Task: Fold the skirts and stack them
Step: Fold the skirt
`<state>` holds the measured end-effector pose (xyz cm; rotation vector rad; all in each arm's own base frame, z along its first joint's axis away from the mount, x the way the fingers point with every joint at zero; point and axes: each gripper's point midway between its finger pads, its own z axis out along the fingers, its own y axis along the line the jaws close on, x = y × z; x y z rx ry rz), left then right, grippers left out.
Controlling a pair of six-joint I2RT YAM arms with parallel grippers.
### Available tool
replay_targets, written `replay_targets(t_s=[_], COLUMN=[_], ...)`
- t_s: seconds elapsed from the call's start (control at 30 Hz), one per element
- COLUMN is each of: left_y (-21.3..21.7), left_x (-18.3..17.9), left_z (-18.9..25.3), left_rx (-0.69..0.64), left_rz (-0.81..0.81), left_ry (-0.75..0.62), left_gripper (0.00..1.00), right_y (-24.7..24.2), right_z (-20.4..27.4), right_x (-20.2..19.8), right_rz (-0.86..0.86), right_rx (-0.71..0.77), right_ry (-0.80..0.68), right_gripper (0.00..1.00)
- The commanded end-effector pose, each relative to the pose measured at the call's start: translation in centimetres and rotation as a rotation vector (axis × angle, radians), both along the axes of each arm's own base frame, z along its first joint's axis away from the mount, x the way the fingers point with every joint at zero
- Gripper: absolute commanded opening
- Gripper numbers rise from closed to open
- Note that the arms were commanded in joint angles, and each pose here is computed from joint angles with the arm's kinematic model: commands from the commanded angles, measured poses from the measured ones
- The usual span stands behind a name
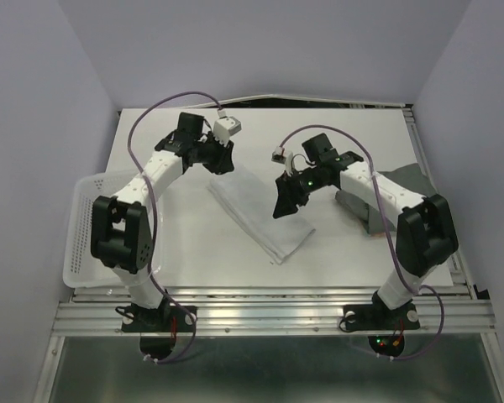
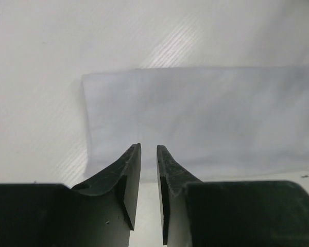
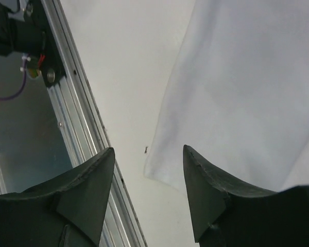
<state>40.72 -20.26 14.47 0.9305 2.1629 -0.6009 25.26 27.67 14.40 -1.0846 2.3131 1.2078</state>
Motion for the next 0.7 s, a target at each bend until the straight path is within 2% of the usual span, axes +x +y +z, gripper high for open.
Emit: replay_targets(t_s=[0.0, 0.03, 0.1, 0.17, 0.23, 0.3, 0.47, 0.53, 0.57, 0.67], left_y=[-3.1, -3.6, -3.5, -3.1, -2.2, 0.0, 3.3, 3.4, 3.5, 3.6], left_x=[-4.9, -4.9, -5.9, -6.4, -6.5, -5.9, -5.1, -4.1, -4.3, -2.1], left_z=[0.9, 0.8, -1.5, -4.3, -6.0, -7.9, -12.0, -12.4, -13.5, -13.1], left_rx=[-0.29, -0.341, -0.355, -0.336, -0.322, -0.299, -0.175, -0.145, -0.125, -0.095], left_rz=[0.023, 0.06, 0.095, 0.14, 0.18, 0.27, 0.36, 0.35, 0.354, 0.333], left_ry=[0.186, 0.216, 0.297, 0.378, 0.41, 0.438, 0.497, 0.488, 0.524, 0.468], left_gripper=[0.25, 0.21, 0.15, 0.09, 0.01, 0.0, 0.0, 0.0, 0.0, 0.0], right_y=[1.6, 2.3, 2.6, 3.2, 3.4, 2.5, -0.8, -1.9, -2.0, -2.2], right_z=[0.0, 0.7, -1.2, -1.6, -4.0, -6.0, -9.9, -11.3, -10.8, -10.9], right_x=[5.6, 6.9, 8.7, 10.4, 11.0, 11.8, 10.9, 9.0, 8.5, 5.5], right_rz=[-0.063, -0.062, -0.07, -0.078, -0.077, -0.096, -0.15, -0.161, -0.162, -0.18], right_rx=[0.053, 0.069, 0.053, 0.046, 0.023, -0.002, -0.055, -0.072, -0.061, -0.022], right_ry=[-0.018, -0.046, -0.026, -0.049, -0.012, 0.005, 0.089, 0.153, 0.151, 0.231], right_gripper=[0.6, 0.58, 0.56, 0.54, 0.51, 0.5, 0.48, 0.47, 0.47, 0.48])
